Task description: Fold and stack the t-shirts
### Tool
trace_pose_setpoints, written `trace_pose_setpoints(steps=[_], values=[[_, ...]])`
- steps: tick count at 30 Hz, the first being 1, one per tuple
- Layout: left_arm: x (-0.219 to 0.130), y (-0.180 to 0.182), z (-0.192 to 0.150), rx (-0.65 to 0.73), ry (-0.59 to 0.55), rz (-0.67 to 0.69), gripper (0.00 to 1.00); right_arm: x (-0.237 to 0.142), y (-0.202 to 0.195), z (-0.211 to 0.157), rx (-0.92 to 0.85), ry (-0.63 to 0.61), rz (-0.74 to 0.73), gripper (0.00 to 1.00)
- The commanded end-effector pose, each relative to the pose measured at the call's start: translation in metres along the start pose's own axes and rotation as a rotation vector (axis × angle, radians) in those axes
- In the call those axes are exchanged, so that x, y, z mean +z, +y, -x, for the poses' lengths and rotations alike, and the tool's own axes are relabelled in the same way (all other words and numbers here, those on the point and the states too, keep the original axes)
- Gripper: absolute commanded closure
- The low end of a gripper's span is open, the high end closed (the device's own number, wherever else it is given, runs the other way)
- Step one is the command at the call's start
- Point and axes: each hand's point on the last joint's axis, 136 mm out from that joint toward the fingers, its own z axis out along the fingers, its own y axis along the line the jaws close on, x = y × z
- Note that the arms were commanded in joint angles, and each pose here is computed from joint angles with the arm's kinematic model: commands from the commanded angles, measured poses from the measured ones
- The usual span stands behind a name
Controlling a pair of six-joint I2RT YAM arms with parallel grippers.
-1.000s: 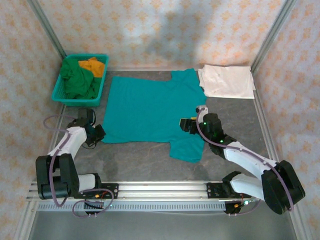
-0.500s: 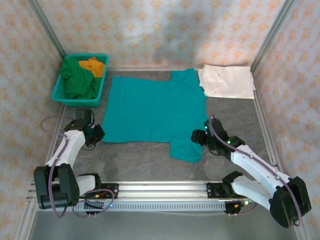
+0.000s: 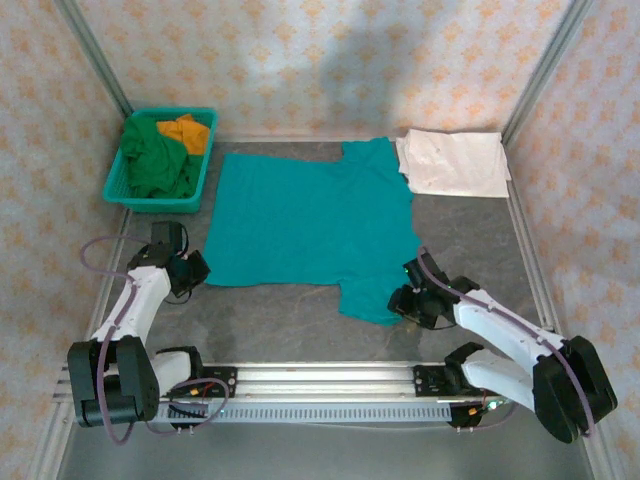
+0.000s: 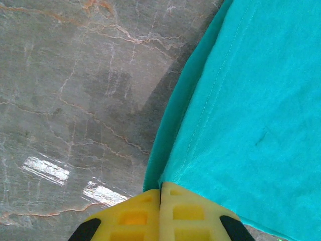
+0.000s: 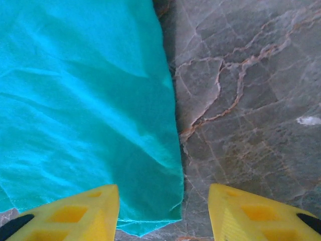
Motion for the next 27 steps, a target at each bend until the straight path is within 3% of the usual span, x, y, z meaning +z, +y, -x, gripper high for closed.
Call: trace_pose_setpoints(steps=[1,6,13,16,18,27], values=[[0.002,-0.001,-0.002,-0.009,-0.005,-0.009,1.0,0.003,0.005,-0.005,0.035,0.026,0.035,0.54],[0.004,0.0,-0.002,-0.014,-0.006,-0.007,1.0,0.007,0.009,-0.009,0.063,0.048,0.059,0.62],[0.002,-0.001,-0.001,-0.02,-0.014,-0.012,1.0,0.008,0.005,-0.012,0.083,0.068,0.036,0.63],[0.002,-0.001,-0.001,-0.027,-0.012,-0.014,1.0,0.007,-0.001,-0.015,0.096,0.081,-0.001,0.62],[0.003,-0.002,-0.001,-0.028,-0.012,-0.016,1.0,0.006,-0.002,-0.017,0.102,0.091,-0.003,0.56],[0.006,-0.002,-0.001,-0.03,-0.012,-0.019,1.0,-0.005,-0.004,-0.019,0.102,0.084,-0.01,0.55]])
